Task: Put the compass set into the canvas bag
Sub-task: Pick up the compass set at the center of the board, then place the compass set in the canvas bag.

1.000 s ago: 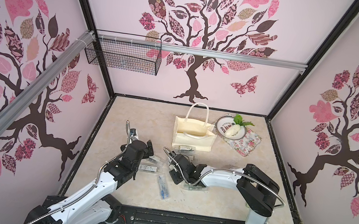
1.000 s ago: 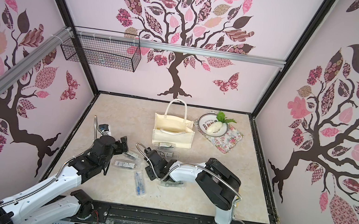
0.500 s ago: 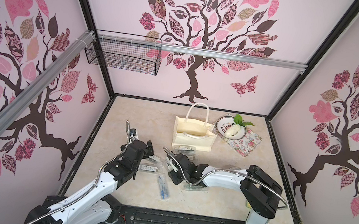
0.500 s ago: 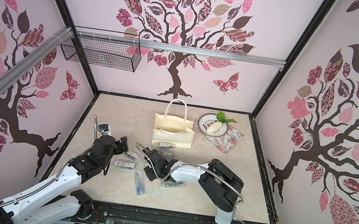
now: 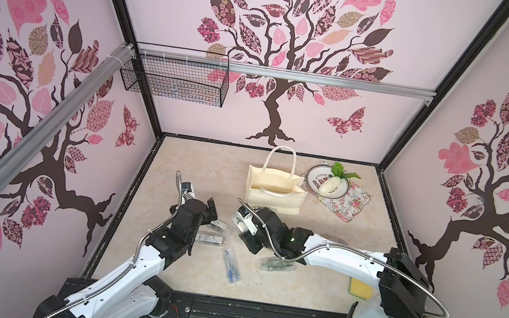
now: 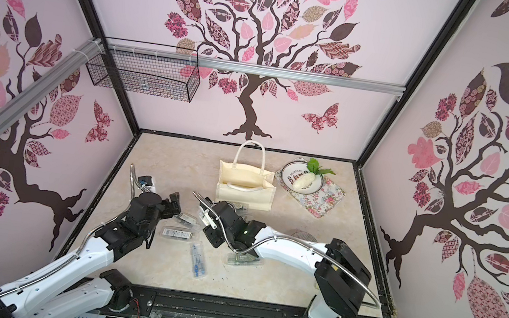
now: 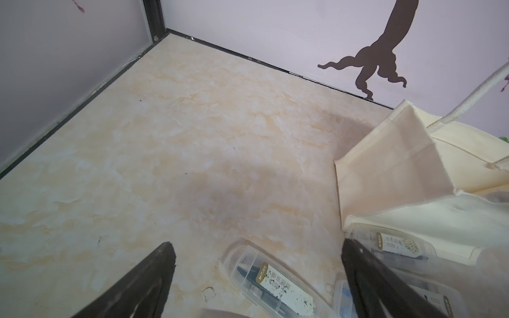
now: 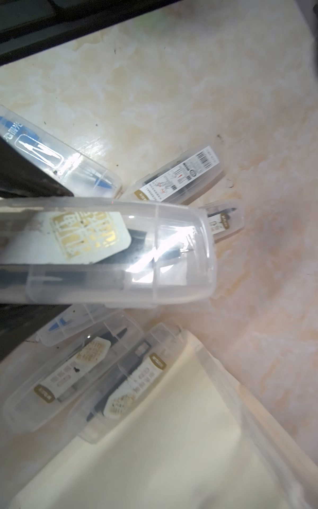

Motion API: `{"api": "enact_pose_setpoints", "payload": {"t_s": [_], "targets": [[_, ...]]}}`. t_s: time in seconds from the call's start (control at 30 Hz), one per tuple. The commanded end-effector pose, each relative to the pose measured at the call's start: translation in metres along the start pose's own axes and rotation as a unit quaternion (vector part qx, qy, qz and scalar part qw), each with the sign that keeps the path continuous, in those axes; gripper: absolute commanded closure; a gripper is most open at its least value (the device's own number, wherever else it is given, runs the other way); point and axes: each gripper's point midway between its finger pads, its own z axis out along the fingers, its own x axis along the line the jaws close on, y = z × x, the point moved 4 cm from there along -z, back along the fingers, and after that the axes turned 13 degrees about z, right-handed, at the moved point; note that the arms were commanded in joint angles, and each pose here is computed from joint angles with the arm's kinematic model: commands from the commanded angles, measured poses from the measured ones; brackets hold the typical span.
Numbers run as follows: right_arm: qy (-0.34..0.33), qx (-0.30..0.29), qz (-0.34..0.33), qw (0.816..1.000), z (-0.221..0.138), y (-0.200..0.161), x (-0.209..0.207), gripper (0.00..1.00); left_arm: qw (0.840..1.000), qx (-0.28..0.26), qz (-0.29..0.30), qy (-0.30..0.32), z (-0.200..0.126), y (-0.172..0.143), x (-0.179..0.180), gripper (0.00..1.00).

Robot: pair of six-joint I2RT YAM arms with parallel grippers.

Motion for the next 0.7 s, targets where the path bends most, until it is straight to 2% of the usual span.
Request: {"api": "enact_pose_setpoints", "payload": {"t_s": [0.0, 0.13, 0.4, 0.53, 0.67], "targets": [[0.007, -0.082, -0.026, 0.996, -0.043, 0.061, 0.006, 0.47, 1.0, 0.003, 0.006, 0.01, 0.001, -0.008, 0.006, 0.03], [0.007, -0.125, -0.027, 0.992, -0.068, 0.105, -0.003, 0.47, 1.0, 0.006, 0.003, 0.008, 0.001, -0.01, 0.005, 0.03], [-0.044, -0.195, -0.007, 0.98, -0.096, 0.172, -0.06, 0.47, 1.0, 0.01, 0.004, 0.006, 0.002, -0.012, 0.005, 0.03], [-0.063, -0.207, 0.002, 0.976, -0.097, 0.191, -0.09, 0.46, 1.0, 0.013, 0.005, 0.008, 0.003, -0.013, 0.004, 0.03], [-0.078, -0.199, 0.007, 0.977, -0.083, 0.196, -0.127, 0.46, 1.0, 0.014, 0.005, 0.003, 0.004, -0.013, 0.003, 0.03]]}}
